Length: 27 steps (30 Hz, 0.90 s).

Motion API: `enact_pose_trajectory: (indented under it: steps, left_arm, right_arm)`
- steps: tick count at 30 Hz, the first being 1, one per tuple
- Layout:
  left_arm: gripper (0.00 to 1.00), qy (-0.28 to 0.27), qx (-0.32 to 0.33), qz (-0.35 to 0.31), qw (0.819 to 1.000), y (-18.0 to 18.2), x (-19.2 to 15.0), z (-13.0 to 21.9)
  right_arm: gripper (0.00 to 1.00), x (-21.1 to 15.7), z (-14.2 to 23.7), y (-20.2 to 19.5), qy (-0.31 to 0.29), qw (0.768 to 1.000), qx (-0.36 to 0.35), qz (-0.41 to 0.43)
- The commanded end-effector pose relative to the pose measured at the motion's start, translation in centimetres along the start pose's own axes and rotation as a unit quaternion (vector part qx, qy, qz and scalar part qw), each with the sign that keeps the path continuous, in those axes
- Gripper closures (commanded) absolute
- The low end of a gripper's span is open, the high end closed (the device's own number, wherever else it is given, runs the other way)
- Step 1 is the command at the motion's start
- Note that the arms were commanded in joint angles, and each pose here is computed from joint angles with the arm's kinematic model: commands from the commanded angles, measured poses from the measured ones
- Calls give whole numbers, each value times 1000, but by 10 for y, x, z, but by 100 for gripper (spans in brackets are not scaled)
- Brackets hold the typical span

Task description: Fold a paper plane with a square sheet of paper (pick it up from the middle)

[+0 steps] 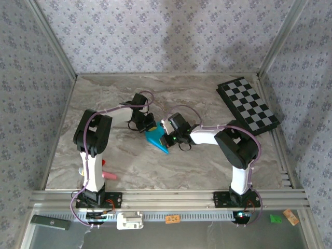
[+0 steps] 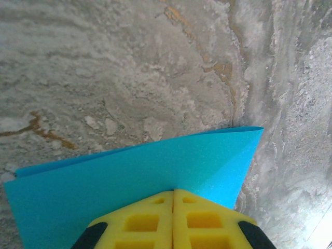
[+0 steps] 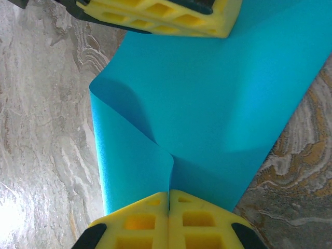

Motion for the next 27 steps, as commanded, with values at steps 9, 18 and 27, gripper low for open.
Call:
enact_pose_trajectory:
  steps: [9,18,27]
  left_arm:
    - [93,18,49,15,999,26,-8,-17]
    - [90,-5,12,1,1000,-7,-1,11]
    - [76,-98,-47,63,992,-11,3,67]
  right_arm:
    - [100,-6,-5,-6,24,999,-22,-11]
    - [100,-14,-8,-10,41,999,-28,-14]
    - [100,-20,-10,-12,53,998,-32,-19]
Point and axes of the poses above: each hand's point on the last joint's axis, 136 mm out from that joint toward the fingers, its own z axis back along the fingers, its own y axis along the line the jaws close on, x = y × z, the point moved 1 cm from there along z, back along the fingers, and after that the axes turned 10 degrees about z, right-handed, at the moved point
